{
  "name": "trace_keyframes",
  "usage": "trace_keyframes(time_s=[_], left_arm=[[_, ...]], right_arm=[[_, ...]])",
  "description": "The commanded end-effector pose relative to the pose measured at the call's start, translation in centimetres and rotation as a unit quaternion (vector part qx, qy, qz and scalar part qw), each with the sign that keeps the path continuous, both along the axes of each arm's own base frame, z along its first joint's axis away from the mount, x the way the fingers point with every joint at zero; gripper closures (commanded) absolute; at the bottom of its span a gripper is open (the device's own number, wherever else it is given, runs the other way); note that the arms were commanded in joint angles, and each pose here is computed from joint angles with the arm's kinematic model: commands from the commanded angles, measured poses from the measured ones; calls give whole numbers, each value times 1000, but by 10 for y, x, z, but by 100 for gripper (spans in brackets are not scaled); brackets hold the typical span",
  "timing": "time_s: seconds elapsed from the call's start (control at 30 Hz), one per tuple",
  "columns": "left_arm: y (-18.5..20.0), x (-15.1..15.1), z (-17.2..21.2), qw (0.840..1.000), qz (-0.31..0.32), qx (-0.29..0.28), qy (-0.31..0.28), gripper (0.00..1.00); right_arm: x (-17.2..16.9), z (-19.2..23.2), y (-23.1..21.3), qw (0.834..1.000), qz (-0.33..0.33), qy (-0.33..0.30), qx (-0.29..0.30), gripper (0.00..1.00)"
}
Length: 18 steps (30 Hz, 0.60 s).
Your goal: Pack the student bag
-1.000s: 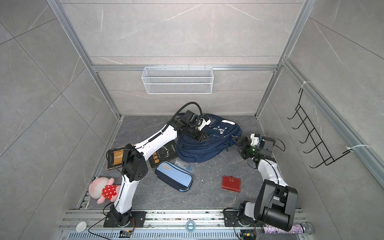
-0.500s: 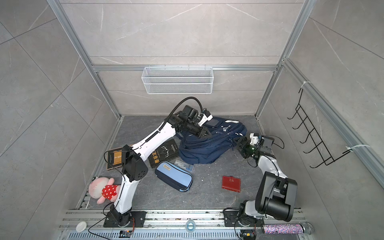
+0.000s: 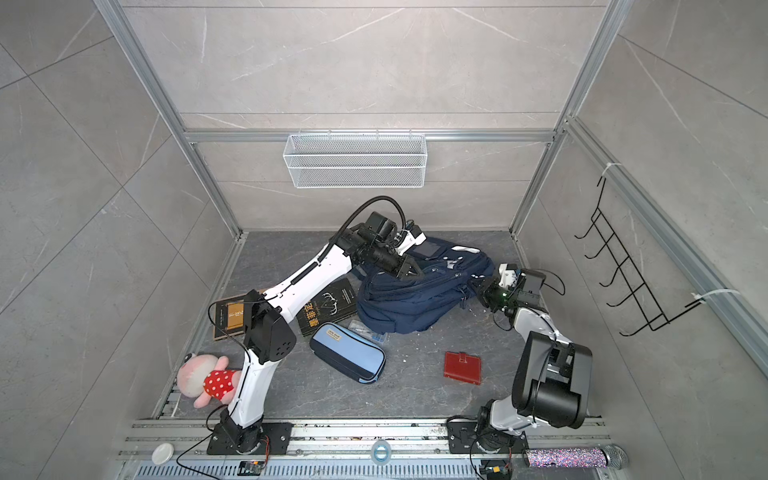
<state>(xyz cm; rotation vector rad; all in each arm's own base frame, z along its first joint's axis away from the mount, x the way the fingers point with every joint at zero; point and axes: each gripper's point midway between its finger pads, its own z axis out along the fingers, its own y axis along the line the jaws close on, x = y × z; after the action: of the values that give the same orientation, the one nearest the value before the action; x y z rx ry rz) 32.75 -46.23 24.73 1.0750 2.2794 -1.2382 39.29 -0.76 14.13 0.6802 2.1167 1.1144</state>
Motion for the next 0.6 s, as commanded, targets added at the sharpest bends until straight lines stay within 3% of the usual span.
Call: trace_keyframes(time_s=[0.0, 0.03, 0.17, 0.27, 0.37, 0.47, 0.53, 0.57], left_arm=[[-4, -1, 78, 993, -11, -85, -77, 100], [-2, 11, 69, 994, 19, -65, -85, 100], [16, 65, 51, 983, 156, 2, -99, 1], [20, 74, 57, 977, 173, 15, -120, 0], [11, 48, 78, 982, 129, -12, -140, 4], [-11, -14, 86, 985, 47, -32, -165, 28], [-25, -53, 77, 989, 7, -49, -139, 49], [-30, -69, 68, 992, -10, -55, -113, 51]], right_arm=[[7, 7, -8, 1000, -15, -7, -21, 96], [6, 11, -9, 1000, -20, -7, -21, 100], [-8, 26, -22, 996, -82, 9, -46, 100], [-25, 18, -29, 988, -124, 70, -53, 100], [-38, 11, -32, 980, -158, 109, -57, 100], [-41, 20, -35, 974, -182, 116, -68, 100], [-39, 34, -37, 972, -191, 111, -82, 100], [-39, 38, -38, 971, -191, 114, -87, 100]])
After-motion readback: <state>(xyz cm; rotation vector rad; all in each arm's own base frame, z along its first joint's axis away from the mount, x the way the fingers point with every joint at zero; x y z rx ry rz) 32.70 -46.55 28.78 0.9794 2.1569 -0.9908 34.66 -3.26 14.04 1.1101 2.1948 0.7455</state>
